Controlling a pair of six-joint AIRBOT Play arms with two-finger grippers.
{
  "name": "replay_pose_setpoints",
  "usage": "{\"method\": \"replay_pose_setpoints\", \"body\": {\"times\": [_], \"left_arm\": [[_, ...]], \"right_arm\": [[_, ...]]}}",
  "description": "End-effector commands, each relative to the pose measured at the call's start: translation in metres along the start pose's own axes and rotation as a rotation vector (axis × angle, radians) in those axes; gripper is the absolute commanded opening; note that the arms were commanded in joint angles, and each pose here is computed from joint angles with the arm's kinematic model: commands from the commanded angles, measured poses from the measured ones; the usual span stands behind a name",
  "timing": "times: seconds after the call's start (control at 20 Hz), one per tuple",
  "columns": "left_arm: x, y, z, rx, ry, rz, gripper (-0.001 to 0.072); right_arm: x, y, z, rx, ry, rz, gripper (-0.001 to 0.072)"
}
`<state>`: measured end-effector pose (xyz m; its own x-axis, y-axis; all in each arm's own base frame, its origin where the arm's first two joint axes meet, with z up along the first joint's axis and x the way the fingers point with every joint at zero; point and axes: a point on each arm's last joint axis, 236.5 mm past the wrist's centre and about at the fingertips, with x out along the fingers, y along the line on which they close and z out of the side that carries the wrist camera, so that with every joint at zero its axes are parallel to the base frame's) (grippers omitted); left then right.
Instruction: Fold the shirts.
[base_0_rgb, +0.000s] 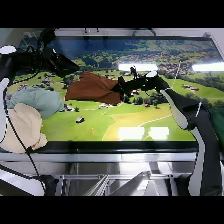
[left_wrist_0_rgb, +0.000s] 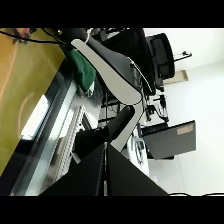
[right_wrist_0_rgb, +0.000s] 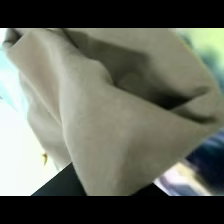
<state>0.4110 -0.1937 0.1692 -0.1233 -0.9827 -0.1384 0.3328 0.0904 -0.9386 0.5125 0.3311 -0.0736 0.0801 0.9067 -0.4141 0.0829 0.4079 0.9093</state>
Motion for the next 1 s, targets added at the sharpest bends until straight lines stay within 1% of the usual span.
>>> {"method": "replay_pose_setpoints", "body": {"times": [0.0, 0.1, 0.15, 0.25, 0.35, 0.4, 0.45, 0.5, 0.6, 0.75, 0.95], "left_arm": [[0.0, 0.0, 0.0, 0.0, 0.001, 0.0, 0.0015], [0.0, 0.0, -0.001, 0.0, 0.004, -0.002, 0.0015], [0.0, -0.001, -0.002, 0.0, 0.009, -0.004, 0.0015], [0.0, -0.001, -0.004, 0.0, 0.015, -0.006, 0.0014], [0.0, -0.003, -0.008, 0.0, 0.032, -0.014, 0.0014], [0.0, -0.004, -0.009, 0.0, 0.038, -0.017, 0.0014], [0.0, -0.004, -0.009, 0.0, 0.04, -0.017, 0.0014], [0.0, -0.004, -0.01, 0.0, 0.04, -0.017, 0.0014], [0.0, -0.003, -0.008, -0.001, 0.034, -0.015, 0.0014], [0.0, -0.002, -0.005, -0.001, 0.02, -0.009, 0.0015], [0.0, 0.0, -0.006, -0.002, 0.024, -0.001, 0.0015]], "right_arm": [[-0.032, 0.064, 0.005, -0.104, -0.038, 0.114, 0.0022], [-0.086, 0.112, 0.017, -0.209, -0.119, 0.133, 0.0022], [-0.121, 0.13, 0.025, -0.27, -0.187, 0.104, 0.0022], [-0.213, 0.143, 0.045, -0.378, -0.364, -0.065, 0.0022], [-0.327, 0.126, 0.053, -0.376, -0.555, -0.324, 0.0022], [-0.383, 0.113, 0.05, -0.321, -0.65, -0.434, 0.0022], [-0.441, 0.098, 0.042, -0.21, -0.757, -0.519, 0.0022], [-0.488, 0.083, 0.032, -0.121, -0.838, -0.568, 0.0022], [-0.557, 0.044, 0.003, 0.083, -0.92, -0.588, 0.0022], [-0.611, -0.018, -0.041, 0.3, -0.912, -0.636, 0.0022], [-0.666, -0.088, -0.134, 0.644, -0.87, -0.835, 0.0022]]}}
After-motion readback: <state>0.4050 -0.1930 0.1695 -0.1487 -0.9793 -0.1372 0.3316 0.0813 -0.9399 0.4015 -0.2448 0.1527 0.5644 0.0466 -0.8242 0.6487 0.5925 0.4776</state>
